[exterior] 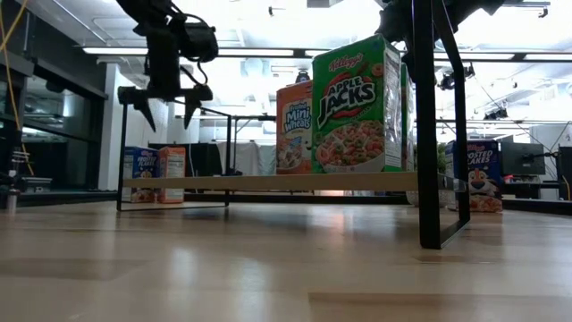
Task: Stack cereal on shelf
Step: Put the orange cereal box on the shelf aligned with the orange cereal box
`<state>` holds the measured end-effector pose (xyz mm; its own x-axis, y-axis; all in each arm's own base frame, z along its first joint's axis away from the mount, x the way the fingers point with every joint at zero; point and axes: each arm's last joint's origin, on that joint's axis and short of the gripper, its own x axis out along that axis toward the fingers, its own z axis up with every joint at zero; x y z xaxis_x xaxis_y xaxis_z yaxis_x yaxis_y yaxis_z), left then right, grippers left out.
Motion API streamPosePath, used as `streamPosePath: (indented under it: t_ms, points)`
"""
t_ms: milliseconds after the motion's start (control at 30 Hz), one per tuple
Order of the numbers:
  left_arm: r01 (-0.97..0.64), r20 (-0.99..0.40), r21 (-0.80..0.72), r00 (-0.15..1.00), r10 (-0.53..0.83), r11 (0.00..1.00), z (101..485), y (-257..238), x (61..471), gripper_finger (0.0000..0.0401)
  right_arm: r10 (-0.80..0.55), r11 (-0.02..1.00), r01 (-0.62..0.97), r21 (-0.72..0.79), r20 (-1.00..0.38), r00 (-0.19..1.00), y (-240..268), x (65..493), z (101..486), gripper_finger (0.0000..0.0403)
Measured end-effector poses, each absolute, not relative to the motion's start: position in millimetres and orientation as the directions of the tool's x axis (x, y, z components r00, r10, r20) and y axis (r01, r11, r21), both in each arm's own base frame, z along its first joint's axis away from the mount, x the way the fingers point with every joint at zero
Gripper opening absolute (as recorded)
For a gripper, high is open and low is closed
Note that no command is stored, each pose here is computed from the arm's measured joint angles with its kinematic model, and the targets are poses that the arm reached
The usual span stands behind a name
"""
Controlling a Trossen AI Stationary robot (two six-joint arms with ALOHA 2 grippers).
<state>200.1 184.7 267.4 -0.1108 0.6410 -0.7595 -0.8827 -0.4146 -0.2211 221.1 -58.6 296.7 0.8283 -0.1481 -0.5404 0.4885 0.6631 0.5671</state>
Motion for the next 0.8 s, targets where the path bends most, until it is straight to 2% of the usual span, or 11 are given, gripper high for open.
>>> streamPosePath:
  t_ms: [233,800]
  points:
    - [-0.835,-0.770,-0.279,-0.101,0.630,-0.475,262.0,188.3,204.3,0.0305,-0.183,0.649,0.514,0.561,-0.541,0.821,-59.6,220.9,296.7,0.0218]
    - [-0.811,-0.810,-0.208,-0.171,0.561,-0.547,222.0,201.3,223.1,0.0305,-0.198,0.644,0.525,0.557,-0.542,0.817,-60.0,220.8,296.7,0.0218]
